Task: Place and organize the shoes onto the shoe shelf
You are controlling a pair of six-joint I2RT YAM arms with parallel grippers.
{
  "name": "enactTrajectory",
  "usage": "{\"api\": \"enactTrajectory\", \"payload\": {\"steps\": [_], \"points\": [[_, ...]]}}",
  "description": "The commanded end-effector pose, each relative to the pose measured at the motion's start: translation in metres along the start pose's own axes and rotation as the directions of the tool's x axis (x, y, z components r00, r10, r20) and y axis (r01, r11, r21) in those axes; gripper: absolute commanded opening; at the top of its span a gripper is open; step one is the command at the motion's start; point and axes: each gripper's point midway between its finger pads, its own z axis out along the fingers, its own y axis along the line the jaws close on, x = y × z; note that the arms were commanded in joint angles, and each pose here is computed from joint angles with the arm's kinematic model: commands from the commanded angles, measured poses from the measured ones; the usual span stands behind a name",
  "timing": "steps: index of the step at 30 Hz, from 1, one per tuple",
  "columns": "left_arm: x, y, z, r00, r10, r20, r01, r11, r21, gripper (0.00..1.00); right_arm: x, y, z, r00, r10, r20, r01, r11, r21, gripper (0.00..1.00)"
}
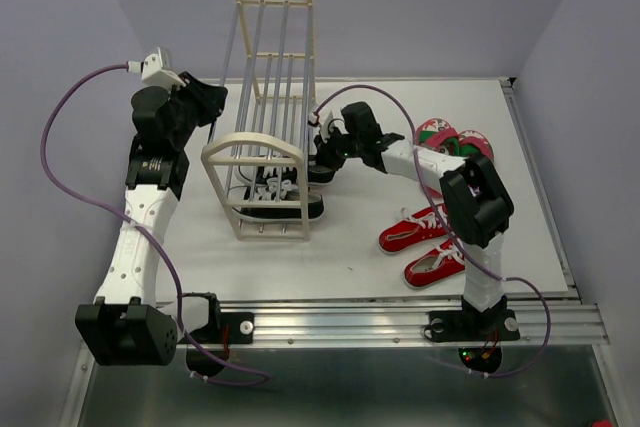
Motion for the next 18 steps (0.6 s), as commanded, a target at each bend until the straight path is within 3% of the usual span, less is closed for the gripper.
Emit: {"api": "enactTrajectory", "payload": {"steps": [1, 18], "points": [[0.040, 0.028, 0.012, 0.992, 0.049, -0.117, -0.056, 0.997, -0.056, 0.17, -0.062, -0.004, 0.002, 0.987, 0.021, 0.162, -0.027, 0.999, 0.036, 0.01], [0.043, 0.028, 0.019, 0.992, 0.039, -0.122, -0.044, 0.998, -0.040, 0.15, -0.071, 0.006, 0.019, 0.978, 0.082, 0.191, -0.085, 0.996, 0.007, 0.06]]}}
